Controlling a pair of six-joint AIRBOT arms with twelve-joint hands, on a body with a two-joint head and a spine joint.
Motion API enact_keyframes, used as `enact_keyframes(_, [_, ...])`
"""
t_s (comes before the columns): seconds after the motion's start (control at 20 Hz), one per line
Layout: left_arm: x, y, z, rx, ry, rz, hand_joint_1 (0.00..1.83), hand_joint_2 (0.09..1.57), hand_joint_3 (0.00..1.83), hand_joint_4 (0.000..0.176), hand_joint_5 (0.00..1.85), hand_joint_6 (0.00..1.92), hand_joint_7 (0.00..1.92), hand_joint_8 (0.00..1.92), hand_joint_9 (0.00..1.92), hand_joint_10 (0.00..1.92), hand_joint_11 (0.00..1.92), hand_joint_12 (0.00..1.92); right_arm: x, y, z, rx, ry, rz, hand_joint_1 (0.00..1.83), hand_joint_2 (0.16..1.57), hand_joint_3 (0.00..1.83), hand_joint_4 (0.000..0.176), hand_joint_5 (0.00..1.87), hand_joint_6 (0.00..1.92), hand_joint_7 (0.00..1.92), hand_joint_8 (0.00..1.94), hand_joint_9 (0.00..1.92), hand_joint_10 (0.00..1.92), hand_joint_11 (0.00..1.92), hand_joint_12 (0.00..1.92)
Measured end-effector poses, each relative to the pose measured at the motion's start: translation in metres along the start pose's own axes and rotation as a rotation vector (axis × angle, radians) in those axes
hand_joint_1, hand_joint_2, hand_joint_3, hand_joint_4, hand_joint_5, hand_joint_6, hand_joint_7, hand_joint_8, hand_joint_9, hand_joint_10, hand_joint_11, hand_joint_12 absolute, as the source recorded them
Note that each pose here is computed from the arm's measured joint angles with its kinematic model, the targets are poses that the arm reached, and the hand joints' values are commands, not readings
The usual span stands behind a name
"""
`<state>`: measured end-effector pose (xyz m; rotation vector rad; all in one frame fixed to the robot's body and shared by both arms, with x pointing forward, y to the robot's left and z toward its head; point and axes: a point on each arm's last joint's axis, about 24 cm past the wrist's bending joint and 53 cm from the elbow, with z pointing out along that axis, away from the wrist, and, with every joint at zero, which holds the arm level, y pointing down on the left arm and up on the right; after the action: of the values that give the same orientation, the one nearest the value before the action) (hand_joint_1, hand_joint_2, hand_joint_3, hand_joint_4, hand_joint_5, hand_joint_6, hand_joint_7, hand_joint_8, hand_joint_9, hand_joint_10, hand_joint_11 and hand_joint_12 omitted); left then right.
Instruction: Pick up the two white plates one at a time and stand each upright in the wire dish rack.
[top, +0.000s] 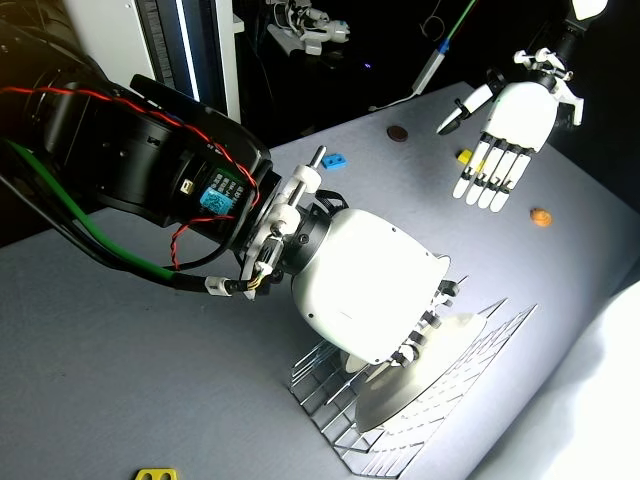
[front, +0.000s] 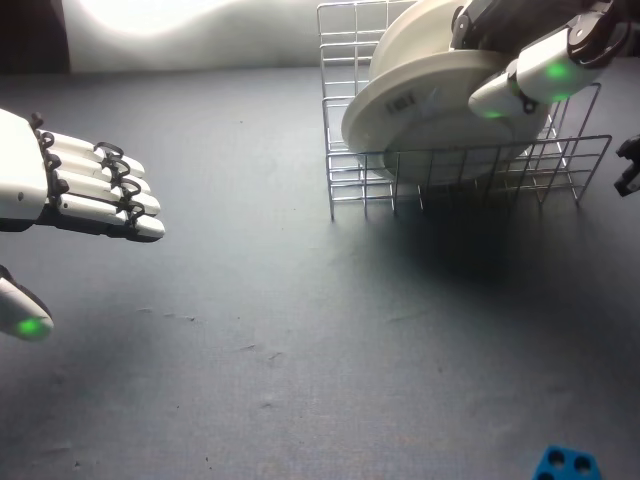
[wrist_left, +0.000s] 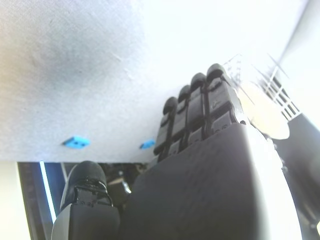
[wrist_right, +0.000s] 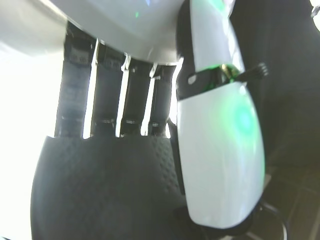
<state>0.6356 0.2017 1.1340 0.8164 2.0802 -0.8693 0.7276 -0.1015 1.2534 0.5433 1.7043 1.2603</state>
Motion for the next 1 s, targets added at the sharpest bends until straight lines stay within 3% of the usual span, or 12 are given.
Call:
enact_keyframes(0.1, [0.0, 0.0, 0.0, 0.0, 0.0, -0.001, 0.0, 1.13, 0.0, 0.0, 0.0, 0.0, 0.0, 0.0, 0.0, 0.0, 0.0, 0.0, 0.003, 0.002, 0.002, -0.006, 0.0, -0.004, 1.39, 1.06, 0.0, 0.0, 1.01, 0.91, 1.12, 0.7, 1.04, 0.96, 0.86, 0.91])
enact_keyframes(0.5, [0.0, 0.0, 0.0, 0.0, -0.001, -0.004, 0.0, 1.12, 0.0, 0.0, 0.0, 0.0, 0.0, 0.0, 0.0, 0.0, 0.0, 0.0, 0.013, 0.01, 0.009, -0.027, 0.002, 0.0, 1.39, 1.06, 0.0, 0.0, 0.97, 0.92, 1.12, 0.71, 1.08, 0.93, 0.91, 0.87])
enact_keyframes(0.65, [0.0, 0.0, 0.0, 0.0, 0.0, -0.003, 0.0, 1.12, 0.0, 0.0, 0.0, 0.0, 0.0, 0.0, 0.0, 0.0, 0.0, 0.0, 0.013, 0.011, 0.009, -0.027, 0.002, 0.0, 1.4, 1.04, 0.0, 0.0, 1.02, 0.81, 1.2, 0.58, 1.14, 0.86, 0.96, 0.79])
enact_keyframes(0.8, [0.0, 0.0, 0.0, 0.0, -0.001, -0.004, 0.0, 1.13, 0.0, 0.0, 0.0, 0.0, 0.0, 0.0, 0.0, 0.0, 0.0, 0.0, 0.013, 0.012, 0.009, -0.031, 0.001, -0.015, 1.4, 1.04, 0.0, 0.0, 1.05, 0.77, 1.19, 0.59, 1.13, 0.86, 0.95, 0.78])
enact_keyframes(1.0, [0.0, 0.0, 0.0, 0.0, 0.0, -0.003, 0.0, 1.14, 0.01, 0.0, 0.03, 0.01, 0.01, 0.0, 0.0, 0.0, 0.0, 0.0, 0.011, 0.011, 0.008, -0.03, -0.002, -0.017, 1.39, 1.05, 0.0, 0.0, 1.01, 0.85, 1.18, 0.6, 1.1, 0.89, 0.93, 0.79])
